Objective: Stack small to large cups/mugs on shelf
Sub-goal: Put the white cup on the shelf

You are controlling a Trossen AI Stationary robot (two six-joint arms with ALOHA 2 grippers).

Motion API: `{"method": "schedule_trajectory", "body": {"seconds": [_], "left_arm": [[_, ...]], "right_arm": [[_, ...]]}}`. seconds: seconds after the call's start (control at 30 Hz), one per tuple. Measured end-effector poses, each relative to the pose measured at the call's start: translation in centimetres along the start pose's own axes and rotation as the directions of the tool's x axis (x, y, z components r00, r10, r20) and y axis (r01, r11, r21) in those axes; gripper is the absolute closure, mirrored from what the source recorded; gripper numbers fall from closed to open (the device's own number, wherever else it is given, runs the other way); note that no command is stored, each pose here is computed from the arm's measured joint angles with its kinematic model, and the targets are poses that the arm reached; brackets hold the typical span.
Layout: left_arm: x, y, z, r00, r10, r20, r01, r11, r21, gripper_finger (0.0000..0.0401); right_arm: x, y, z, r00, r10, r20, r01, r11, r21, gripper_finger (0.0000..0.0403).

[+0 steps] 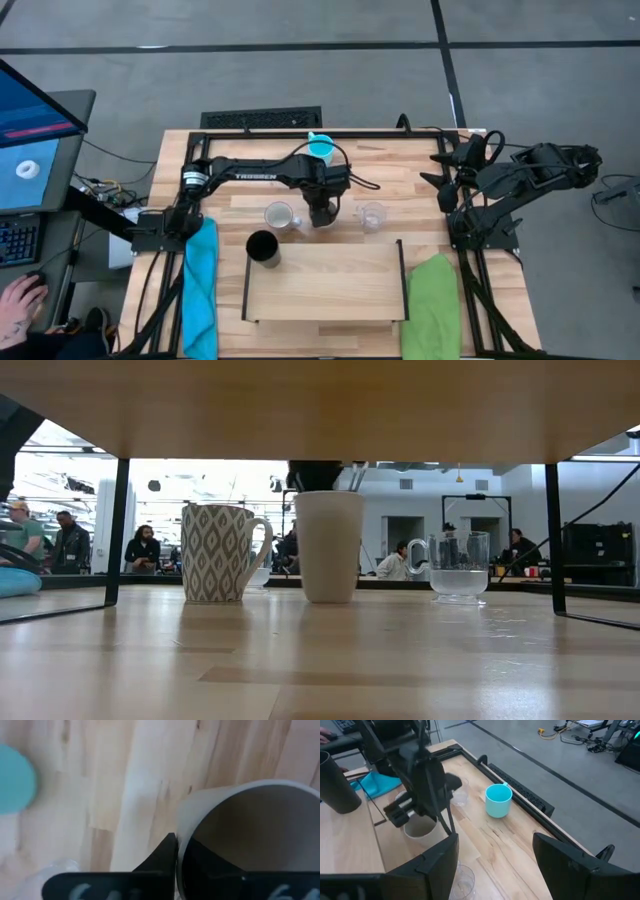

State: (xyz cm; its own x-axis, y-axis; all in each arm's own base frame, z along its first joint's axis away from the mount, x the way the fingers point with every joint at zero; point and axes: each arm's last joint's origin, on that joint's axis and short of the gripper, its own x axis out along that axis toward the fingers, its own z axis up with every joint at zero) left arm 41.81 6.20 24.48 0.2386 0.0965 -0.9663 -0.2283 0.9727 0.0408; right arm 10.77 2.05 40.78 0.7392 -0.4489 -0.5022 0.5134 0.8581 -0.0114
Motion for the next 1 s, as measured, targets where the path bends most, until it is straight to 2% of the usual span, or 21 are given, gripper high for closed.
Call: {"method": "schedule_trajectory", "body": {"seconds": [0.27,0.57,0.8,0.9,1.0], "left_arm": [[-3.4,0.9,1.1,0.998,-0.03,0.05,0.034,0.996,-0.082,0.0399],[-13.5,1.4,2.1,0.963,-0.06,0.264,0.098,0.987,-0.131,0.04],[-19.6,1.6,-1.1,0.911,-0.088,0.404,0.178,0.965,-0.192,0.0401],[-22.3,1.3,-2.5,0.869,-0.105,0.484,0.22,0.957,-0.187,0.0401],[-25.4,0.7,-3.9,0.794,-0.151,0.589,0.286,0.947,-0.142,0.0401]], "right_arm": [[0.0,0.0,0.0,1.0,-0.001,-0.002,0.001,1.0,-0.002,0.0124],[-0.1,-0.2,-0.1,1.0,0.0,0.0,0.0,1.0,0.0,0.0124],[-0.3,-0.4,-0.1,1.0,0.0,0.008,0.0,1.0,0.006,0.0124],[-0.4,-0.5,-0.1,1.0,0.002,0.011,-0.002,1.0,0.01,0.0124],[-0.4,-0.6,-0.1,1.0,-0.001,0.013,0.001,1.0,0.01,0.0124]]}}
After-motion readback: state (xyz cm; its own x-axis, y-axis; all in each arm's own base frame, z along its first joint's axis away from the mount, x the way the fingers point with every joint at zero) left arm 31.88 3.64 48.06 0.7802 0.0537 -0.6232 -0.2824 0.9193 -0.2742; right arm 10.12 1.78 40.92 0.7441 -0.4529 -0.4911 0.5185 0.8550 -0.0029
